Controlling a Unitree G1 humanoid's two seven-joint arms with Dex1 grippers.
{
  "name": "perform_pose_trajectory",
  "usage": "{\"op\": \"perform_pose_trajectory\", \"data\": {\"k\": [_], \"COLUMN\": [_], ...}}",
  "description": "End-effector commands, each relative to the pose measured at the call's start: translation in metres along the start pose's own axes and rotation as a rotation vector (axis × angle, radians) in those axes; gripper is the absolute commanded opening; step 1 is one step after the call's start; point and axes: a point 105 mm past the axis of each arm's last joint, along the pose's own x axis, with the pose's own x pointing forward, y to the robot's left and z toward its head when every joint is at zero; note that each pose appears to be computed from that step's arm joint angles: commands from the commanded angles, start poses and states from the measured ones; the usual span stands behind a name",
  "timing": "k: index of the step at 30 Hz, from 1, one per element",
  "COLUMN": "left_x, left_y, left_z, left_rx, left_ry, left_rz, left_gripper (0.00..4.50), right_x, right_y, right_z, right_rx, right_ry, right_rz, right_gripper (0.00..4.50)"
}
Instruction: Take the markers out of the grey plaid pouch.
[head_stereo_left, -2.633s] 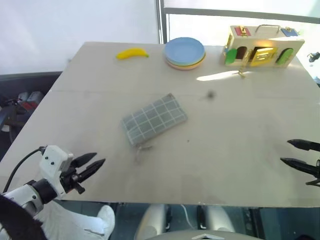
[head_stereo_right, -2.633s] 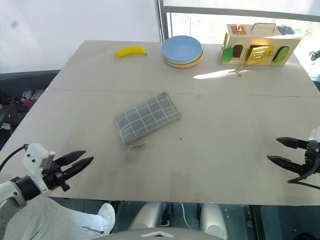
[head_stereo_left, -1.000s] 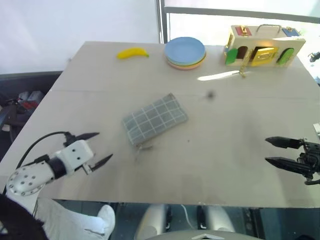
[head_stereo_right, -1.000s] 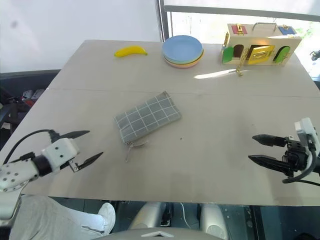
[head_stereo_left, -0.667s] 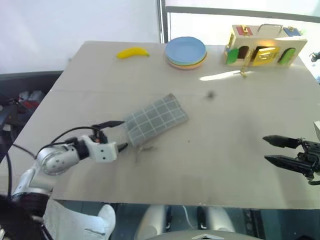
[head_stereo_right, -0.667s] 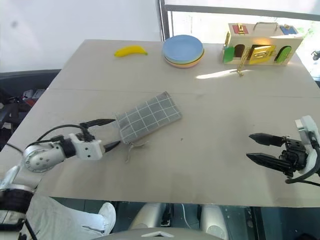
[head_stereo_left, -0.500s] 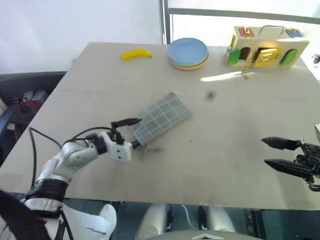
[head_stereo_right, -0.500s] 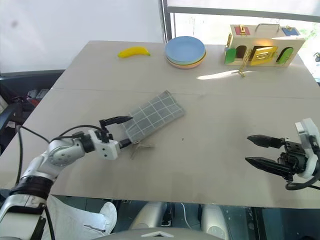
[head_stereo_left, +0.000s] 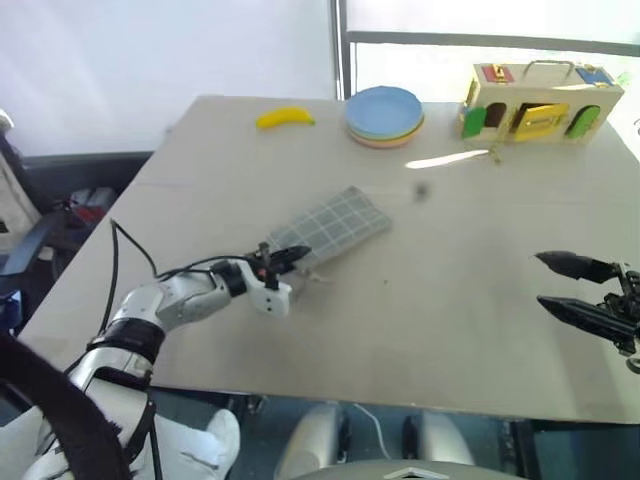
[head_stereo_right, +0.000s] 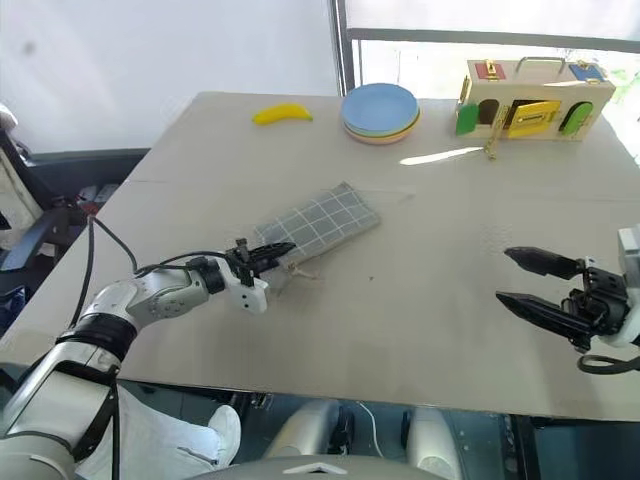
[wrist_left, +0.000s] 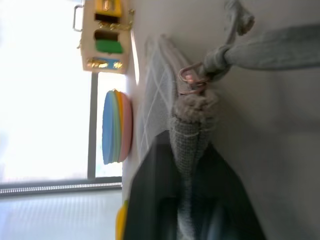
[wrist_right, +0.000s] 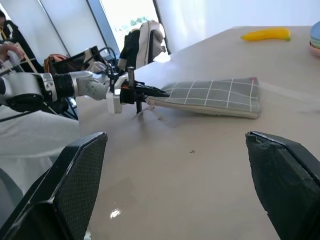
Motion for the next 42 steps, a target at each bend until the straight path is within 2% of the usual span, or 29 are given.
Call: {"op": "perform_pose_trajectory", "data": {"k": [1, 6, 10, 16, 18, 25, 33, 38, 39, 40, 41, 42], "left_x": [0.001, 0.011, 0.020, 0.042, 0.049, 0.055, 0.051, 0.050, 0.050, 0.050, 0.050, 0.050], "left_y": [-0.013, 0.016, 0.038, 0.058, 0.063, 0.062, 0.065, 0.065, 0.066, 0.067, 0.068, 0.068], "left_z": [0.009, 0.035, 0.053, 0.074, 0.079, 0.088, 0.089, 0.092, 0.092, 0.091, 0.090, 0.089], "left_rx": [-0.155, -0.349, -0.509, -0.758, -0.818, -0.868, -0.908, -0.909, -0.907, -0.911, -0.914, -0.913], "left_ry": [-0.032, -0.115, -0.164, -0.189, -0.199, -0.220, -0.233, -0.241, -0.241, -0.240, -0.239, -0.237], "left_rz": [-0.031, 0.025, 0.061, 0.130, 0.136, 0.084, 0.097, 0.090, 0.089, 0.094, 0.097, 0.098], "left_gripper": [0.03, 0.03, 0.03, 0.03, 0.03, 0.03, 0.03, 0.03, 0.00, 0.00, 0.00, 0.00], "right_x": [0.003, 0.019, 0.061, 0.119, 0.133, 0.153, 0.183, 0.191, 0.192, 0.192, 0.192, 0.192], "right_y": [0.002, -0.009, -0.012, 0.010, 0.013, 0.012, 0.021, 0.020, 0.020, 0.020, 0.019, 0.019], "right_z": [0.010, 0.009, 0.013, 0.003, 0.003, 0.020, 0.015, 0.010, 0.011, 0.011, 0.010, 0.010], "right_rx": [-0.067, -0.168, -0.362, -0.625, -0.733, -0.916, -0.911, -0.916, -0.916, -0.913, -0.913, -0.913], "right_ry": [-0.012, 0.018, 0.048, 0.122, 0.102, 0.014, -0.036, -0.041, -0.045, -0.047, -0.046, -0.044], "right_rz": [0.015, -0.008, 0.008, 0.163, 0.175, 0.149, 0.189, 0.201, 0.200, 0.199, 0.200, 0.202], "right_gripper": [4.50, 4.50, 4.50, 4.50, 4.50, 4.50, 4.50, 4.50, 4.10, 3.96, 3.64, 3.12]}}
